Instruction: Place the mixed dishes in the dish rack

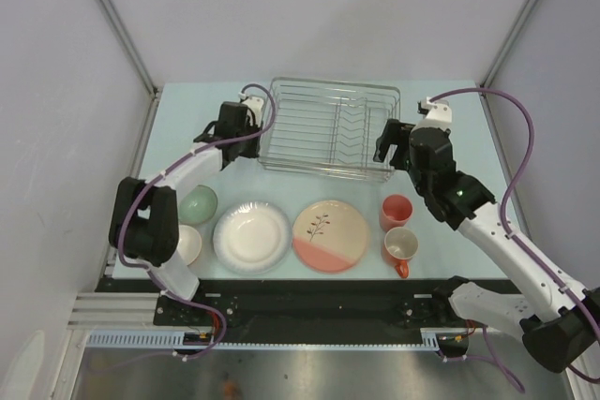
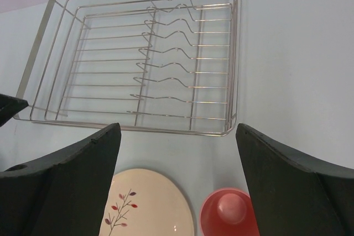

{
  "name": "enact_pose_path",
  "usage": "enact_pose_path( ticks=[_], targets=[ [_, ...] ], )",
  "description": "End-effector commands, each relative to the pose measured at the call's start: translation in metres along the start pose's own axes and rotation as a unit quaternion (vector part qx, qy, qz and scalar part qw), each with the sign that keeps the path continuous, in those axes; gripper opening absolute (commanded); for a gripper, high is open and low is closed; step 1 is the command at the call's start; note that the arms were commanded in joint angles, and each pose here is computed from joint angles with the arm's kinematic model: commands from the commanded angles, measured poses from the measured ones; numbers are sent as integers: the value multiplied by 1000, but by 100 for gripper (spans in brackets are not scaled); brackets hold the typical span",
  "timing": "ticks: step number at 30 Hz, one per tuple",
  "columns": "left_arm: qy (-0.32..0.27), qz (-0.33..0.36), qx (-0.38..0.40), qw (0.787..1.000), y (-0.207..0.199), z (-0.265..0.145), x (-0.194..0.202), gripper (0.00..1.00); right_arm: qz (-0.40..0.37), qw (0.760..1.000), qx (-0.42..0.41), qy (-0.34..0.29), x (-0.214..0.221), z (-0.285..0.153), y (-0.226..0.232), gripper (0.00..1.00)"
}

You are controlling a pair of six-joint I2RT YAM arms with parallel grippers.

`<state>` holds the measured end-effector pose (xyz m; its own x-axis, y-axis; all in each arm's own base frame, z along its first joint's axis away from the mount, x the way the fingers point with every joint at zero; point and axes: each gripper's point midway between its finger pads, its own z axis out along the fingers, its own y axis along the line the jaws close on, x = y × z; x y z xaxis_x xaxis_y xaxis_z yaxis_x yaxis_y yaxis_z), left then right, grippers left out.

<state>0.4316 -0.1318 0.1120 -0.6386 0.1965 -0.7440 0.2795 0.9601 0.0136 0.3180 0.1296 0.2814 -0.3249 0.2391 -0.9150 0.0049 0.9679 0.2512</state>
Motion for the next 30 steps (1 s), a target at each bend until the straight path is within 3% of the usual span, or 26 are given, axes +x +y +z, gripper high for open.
enact_pose_path(
  ticks=[1, 4, 11, 17, 26, 30],
  targets=[
    [0, 30, 53, 998, -3, -21, 6, 24, 16, 1000, -3, -10, -1, 5, 6, 91],
    [8, 27, 69, 997, 1, -26, 15, 23, 15, 1000, 18, -1, 10, 12, -2, 91],
    [9, 93, 73, 993, 14, -36, 38, 15, 12, 999, 37, 22, 32, 22, -8, 93],
    [33, 128, 70, 989, 29, -35, 64, 0, 16, 998, 45, 29, 40, 22, -12, 93],
    [61, 75, 67, 993, 29, -35, 87, 8, 11, 997, 61, 35, 47, 28, -19, 98],
    [70, 41, 65, 995, 26, -39, 96, 22, 8, 993, 107, 57, 55, 48, -39, 100]
  ],
)
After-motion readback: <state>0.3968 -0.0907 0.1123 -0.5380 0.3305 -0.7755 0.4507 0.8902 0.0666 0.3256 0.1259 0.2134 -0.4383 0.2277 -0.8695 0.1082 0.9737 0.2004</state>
